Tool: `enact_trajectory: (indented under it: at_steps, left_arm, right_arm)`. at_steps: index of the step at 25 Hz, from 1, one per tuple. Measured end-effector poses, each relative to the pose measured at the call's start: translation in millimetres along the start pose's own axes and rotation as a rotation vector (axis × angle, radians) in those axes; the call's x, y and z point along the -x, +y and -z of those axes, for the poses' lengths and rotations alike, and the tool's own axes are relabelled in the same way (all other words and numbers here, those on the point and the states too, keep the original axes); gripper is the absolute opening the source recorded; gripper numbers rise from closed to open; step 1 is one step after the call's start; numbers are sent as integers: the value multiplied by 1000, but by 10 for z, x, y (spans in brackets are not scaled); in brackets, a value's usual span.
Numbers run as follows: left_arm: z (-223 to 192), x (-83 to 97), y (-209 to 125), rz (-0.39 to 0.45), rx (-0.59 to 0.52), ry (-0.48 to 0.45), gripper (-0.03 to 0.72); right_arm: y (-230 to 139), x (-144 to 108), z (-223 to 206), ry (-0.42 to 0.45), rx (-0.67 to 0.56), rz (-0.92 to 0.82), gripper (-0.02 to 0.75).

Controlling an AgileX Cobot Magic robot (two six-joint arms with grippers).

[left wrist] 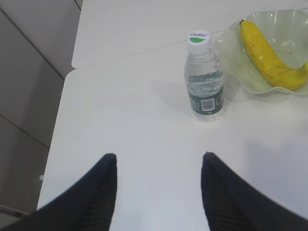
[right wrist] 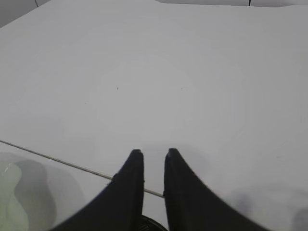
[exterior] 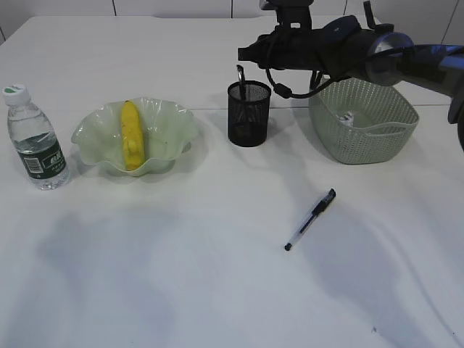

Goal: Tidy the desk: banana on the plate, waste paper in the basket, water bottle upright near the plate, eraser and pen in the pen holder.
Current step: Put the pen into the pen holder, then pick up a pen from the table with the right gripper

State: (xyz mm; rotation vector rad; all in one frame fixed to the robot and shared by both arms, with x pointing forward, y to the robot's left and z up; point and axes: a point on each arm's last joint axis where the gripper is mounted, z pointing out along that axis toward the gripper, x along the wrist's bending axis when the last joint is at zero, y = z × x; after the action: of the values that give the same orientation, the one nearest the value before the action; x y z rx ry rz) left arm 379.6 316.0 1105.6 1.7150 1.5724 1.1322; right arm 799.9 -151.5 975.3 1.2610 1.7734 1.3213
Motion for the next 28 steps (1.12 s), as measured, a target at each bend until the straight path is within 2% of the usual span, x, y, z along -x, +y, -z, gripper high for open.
enact_trajectory:
  at_steps: [10, 21, 28]
  left_arm:
    - [0, -8, 0, -14, 0, 9, 395]
    - [0, -9, -1, -14, -2, 10, 395]
    - [0, -9, -1, -14, -2, 10, 395]
  right_arm:
    - [23, -27, 17, 26, -4, -26, 128]
    - [524, -144, 335, 83, 59, 11, 137]
    - [681, -151, 532, 76, -18, 57, 144]
